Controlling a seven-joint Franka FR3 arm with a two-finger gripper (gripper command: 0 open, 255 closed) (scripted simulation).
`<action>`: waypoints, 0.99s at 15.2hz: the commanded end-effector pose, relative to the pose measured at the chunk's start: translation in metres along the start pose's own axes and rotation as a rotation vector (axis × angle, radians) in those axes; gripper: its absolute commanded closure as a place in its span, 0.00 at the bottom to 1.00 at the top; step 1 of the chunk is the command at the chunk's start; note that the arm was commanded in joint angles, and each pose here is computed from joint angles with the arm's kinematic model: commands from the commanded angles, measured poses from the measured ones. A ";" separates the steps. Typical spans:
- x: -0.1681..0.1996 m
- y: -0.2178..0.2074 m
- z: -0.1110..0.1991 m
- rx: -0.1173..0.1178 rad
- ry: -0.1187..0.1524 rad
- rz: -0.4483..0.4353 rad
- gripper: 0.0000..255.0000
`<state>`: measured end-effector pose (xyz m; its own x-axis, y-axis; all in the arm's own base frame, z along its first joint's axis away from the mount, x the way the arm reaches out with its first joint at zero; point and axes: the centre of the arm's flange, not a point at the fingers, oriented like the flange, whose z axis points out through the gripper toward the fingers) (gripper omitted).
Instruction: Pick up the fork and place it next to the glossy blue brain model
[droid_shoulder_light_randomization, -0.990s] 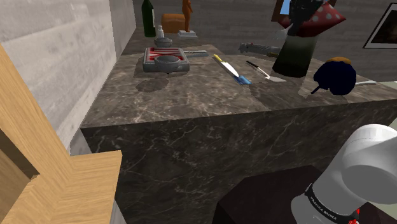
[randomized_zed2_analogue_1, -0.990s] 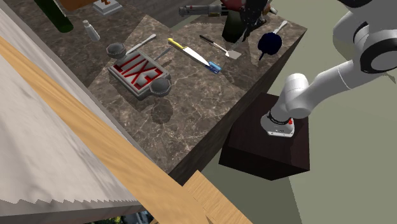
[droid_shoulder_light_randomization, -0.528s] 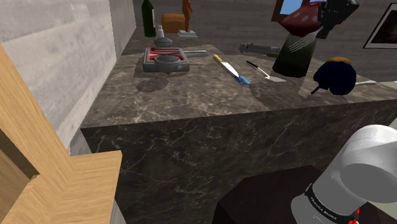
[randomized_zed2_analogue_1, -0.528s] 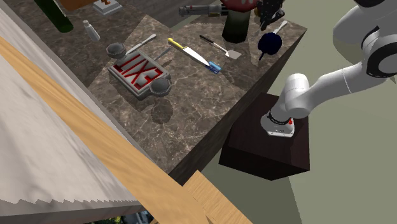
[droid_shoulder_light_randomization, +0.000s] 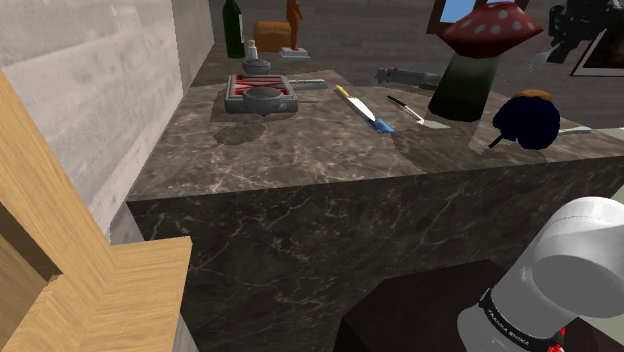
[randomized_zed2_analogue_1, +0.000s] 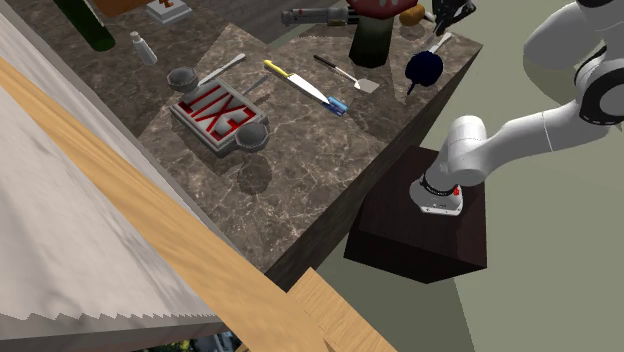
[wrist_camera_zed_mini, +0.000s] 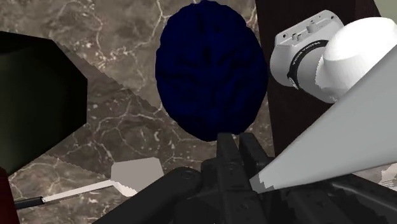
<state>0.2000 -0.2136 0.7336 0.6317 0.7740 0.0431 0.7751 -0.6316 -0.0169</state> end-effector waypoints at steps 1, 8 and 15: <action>-0.030 -0.001 0.001 0.001 0.000 -0.001 1.00; -0.122 -0.004 -0.004 0.001 0.000 -0.001 1.00; -0.180 -0.005 0.004 0.001 0.000 -0.001 1.00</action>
<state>0.0838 -0.3488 0.7273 0.6314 0.7742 0.0432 0.7753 -0.6313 -0.0176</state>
